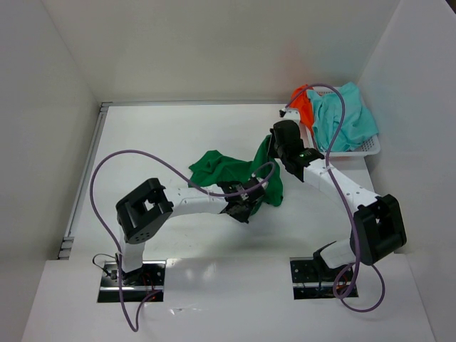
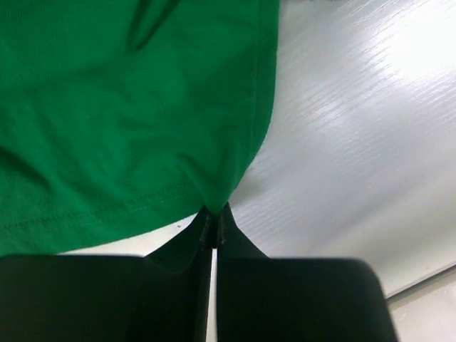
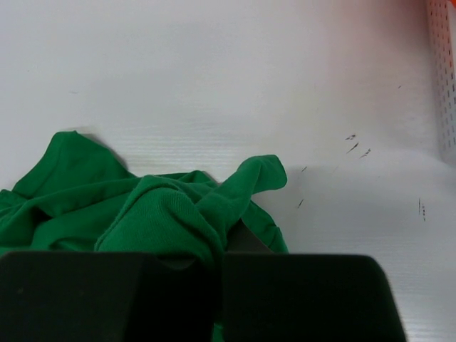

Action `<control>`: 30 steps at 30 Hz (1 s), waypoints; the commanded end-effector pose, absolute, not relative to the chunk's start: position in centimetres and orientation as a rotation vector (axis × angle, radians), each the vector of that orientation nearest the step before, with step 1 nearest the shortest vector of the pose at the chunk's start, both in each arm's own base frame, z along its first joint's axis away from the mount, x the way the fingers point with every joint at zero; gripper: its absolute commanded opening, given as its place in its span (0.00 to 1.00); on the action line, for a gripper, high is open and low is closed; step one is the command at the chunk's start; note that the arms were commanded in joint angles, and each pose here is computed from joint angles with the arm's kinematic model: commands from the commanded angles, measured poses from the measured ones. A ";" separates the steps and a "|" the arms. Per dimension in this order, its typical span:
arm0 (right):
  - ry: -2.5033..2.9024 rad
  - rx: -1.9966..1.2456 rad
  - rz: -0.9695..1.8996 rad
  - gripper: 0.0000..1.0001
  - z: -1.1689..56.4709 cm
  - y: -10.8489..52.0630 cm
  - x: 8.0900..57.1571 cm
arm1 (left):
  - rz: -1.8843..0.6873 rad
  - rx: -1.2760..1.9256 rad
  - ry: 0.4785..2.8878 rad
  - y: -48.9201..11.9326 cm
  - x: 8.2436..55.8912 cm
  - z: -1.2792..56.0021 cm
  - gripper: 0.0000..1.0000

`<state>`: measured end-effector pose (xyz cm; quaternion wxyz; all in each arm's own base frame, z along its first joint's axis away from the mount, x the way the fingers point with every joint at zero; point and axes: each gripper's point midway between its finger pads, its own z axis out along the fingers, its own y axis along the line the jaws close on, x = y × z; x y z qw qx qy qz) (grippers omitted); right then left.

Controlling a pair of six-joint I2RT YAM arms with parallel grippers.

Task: Fold and stack the t-shirts
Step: Flatten out the tshirt

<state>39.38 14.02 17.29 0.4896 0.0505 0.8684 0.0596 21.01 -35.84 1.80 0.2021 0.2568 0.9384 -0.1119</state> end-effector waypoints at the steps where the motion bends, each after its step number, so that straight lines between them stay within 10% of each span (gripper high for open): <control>1: 2.029 0.165 0.159 0.01 19.5 13.6 39.9 | -0.312 0.659 2.615 -35.5 21.0 3.4 0.00; 18: 1.715 0.155 0.303 0.00 39.4 11.3 41.5 | -0.214 -0.032 1.900 -14.4 34.6 37.4 0.00; 30: 1.385 0.074 0.427 0.00 54.2 8.9 29.9 | -0.228 -0.172 1.528 -6.4 27.4 51.0 0.00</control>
